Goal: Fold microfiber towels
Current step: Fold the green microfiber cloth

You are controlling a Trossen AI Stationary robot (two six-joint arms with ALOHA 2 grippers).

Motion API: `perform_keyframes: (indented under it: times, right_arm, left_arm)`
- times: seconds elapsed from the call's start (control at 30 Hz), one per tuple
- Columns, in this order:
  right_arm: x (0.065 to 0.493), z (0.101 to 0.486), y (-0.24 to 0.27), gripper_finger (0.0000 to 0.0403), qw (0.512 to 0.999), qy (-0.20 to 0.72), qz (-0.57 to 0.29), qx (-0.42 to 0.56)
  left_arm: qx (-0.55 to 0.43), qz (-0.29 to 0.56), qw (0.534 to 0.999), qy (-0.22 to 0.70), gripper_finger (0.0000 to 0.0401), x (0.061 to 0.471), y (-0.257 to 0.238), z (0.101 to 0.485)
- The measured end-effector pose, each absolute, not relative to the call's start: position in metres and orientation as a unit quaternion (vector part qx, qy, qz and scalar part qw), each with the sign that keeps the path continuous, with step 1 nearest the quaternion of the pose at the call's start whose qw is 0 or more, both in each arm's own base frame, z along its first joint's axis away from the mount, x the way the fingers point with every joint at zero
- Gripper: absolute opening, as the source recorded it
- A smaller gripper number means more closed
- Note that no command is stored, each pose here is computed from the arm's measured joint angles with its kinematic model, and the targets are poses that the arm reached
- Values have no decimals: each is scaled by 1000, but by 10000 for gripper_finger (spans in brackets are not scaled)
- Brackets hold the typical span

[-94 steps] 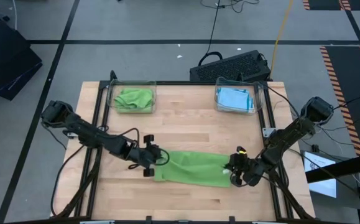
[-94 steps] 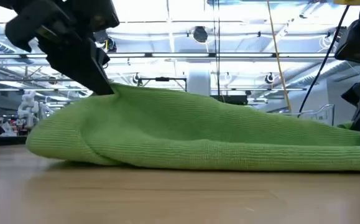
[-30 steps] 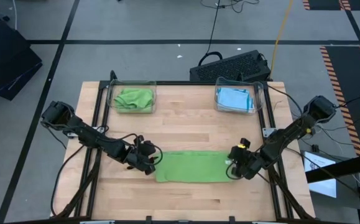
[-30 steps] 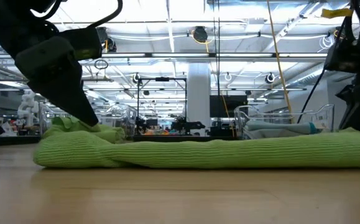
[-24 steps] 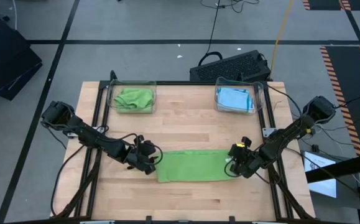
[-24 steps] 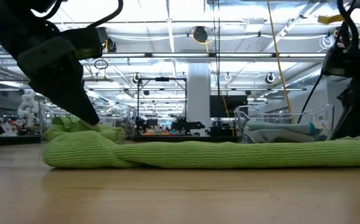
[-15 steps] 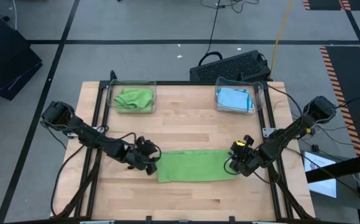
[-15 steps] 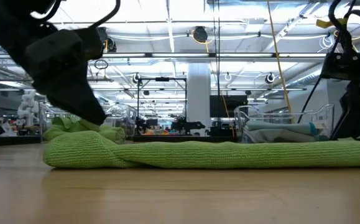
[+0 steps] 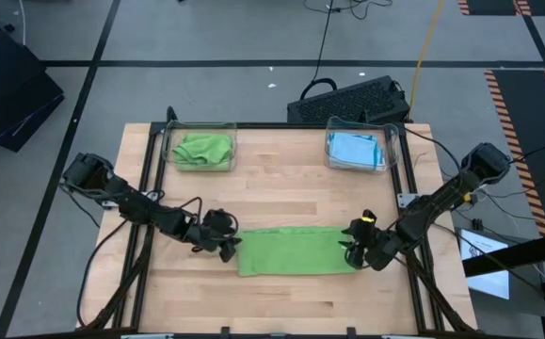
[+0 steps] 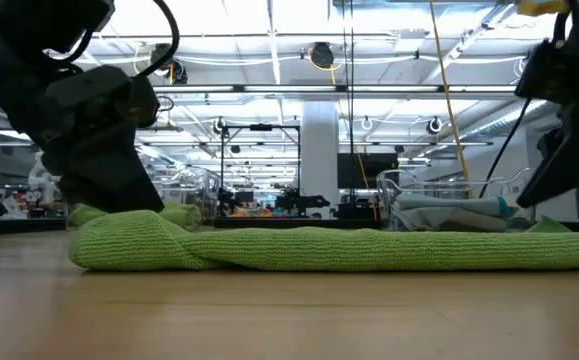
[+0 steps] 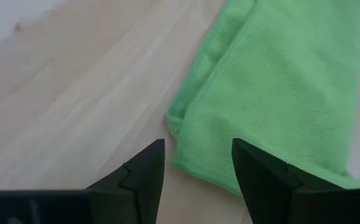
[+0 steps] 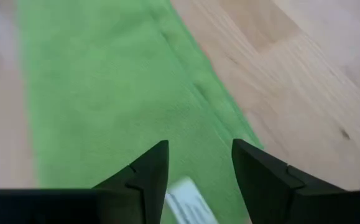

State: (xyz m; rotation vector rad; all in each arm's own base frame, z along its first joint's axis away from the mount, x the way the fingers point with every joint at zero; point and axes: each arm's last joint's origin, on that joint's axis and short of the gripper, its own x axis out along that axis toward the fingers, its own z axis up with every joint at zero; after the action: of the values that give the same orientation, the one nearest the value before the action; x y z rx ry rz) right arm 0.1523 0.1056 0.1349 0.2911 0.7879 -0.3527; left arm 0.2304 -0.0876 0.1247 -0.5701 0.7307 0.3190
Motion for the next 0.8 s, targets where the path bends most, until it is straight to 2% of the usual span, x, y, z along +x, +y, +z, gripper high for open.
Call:
perform_keyframes:
  times: [0.13, 0.33, 0.6, 0.73, 0.8]
  right_arm:
    - [158, 142, 115, 167, 925, 333, -135, 124]
    - [166, 153, 126, 167, 951, 275, -83, 114]
    - [174, 160, 132, 167, 966, 222, -71, 107]
    - [181, 154, 139, 166, 972, 209, -60, 91]
    - [183, 145, 140, 166, 969, 225, -61, 80]
  left_arm:
    - [-220, 165, 896, 349, 164, 230, -84, 120]
    - [-231, 147, 891, 361, 96, 234, -85, 112]
    - [-209, 138, 898, 362, 74, 241, -86, 99]
    - [-204, 145, 897, 364, 19, 242, -85, 95]
    - [-198, 139, 901, 361, 10, 242, -85, 97]
